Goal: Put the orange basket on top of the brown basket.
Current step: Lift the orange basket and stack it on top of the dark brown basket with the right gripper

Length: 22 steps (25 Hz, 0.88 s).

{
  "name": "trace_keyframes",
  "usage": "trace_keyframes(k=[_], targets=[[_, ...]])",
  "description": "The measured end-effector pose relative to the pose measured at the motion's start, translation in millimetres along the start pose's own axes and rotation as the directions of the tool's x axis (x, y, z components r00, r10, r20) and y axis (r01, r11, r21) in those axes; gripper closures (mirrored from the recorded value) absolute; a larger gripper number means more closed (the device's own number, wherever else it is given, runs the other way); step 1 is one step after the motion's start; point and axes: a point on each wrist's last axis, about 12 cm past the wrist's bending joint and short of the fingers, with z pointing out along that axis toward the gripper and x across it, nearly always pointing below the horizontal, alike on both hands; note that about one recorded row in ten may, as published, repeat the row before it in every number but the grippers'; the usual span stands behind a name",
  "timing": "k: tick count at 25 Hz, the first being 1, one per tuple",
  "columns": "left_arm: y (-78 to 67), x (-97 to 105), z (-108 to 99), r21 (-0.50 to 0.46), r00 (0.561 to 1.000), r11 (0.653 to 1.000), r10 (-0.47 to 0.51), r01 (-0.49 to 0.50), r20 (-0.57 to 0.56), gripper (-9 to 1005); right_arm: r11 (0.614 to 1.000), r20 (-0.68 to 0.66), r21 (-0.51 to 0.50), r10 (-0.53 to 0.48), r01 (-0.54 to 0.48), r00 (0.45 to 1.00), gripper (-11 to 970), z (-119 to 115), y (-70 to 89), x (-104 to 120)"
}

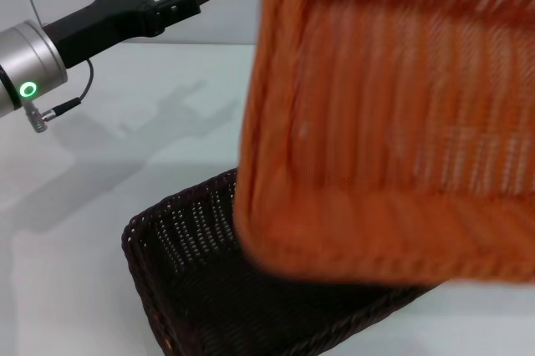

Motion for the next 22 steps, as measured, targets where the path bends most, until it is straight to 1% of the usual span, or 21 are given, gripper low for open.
trace_keyframes(k=[2,5,7,8,9,15,17,18,19,22], targets=[[1.8,1.5,-1.9,-0.012,1.000,1.000,-0.009,0.009,0.002,132,1.000,-0.095,-0.028,-0.003,0.000,0.995,653,11.9,-3.8,1.6],[2.3,5.1,-2.2,-0.016,1.000,1.000,-0.015,0.015,0.001,132,0.997,-0.211,-0.078,-0.010,-0.007,0.977,659,36.3,-10.9,7.3],[2.0,8.9,-1.0,-0.015,1.000,1.000,-0.020,0.020,-0.004,132,0.994,-0.249,-0.108,-0.018,-0.009,0.968,647,51.5,-14.2,11.3],[1.2,10.9,0.9,-0.011,1.000,1.000,-0.027,0.027,-0.009,132,0.991,-0.270,-0.132,-0.025,-0.011,0.962,641,65.9,-17.7,16.1],[1.2,10.9,0.9,-0.011,1.000,1.000,-0.027,0.027,-0.009,132,0.991,-0.270,-0.132,-0.025,-0.011,0.962,635,65.9,-17.7,16.1],[0.5,14.1,2.2,-0.008,0.999,0.999,-0.039,0.038,-0.016,132,0.984,-0.352,-0.174,-0.036,-0.028,0.935,600,101.6,-25.6,24.1],[0.5,14.1,2.2,-0.008,0.999,0.999,-0.039,0.038,-0.016,133,0.984,-0.400,-0.170,-0.022,-0.051,0.916,589,114.3,-28.4,28.2],[0.9,17.1,1.4,-0.012,0.999,0.999,-0.049,0.048,-0.020,133,0.988,-0.433,-0.136,0.010,-0.077,0.901,583,124.3,-33.1,34.1],[1.0,18.4,1.1,-0.013,0.998,0.999,-0.053,0.053,-0.022,133,0.988,-0.433,-0.136,0.010,-0.077,0.901,577,124.3,-33.1,34.1],[1.2,20.4,0.9,-0.015,0.998,0.998,-0.059,0.058,-0.025,133,0.993,-0.466,-0.068,0.053,-0.095,0.883,559,132.4,-41.0,43.2]])
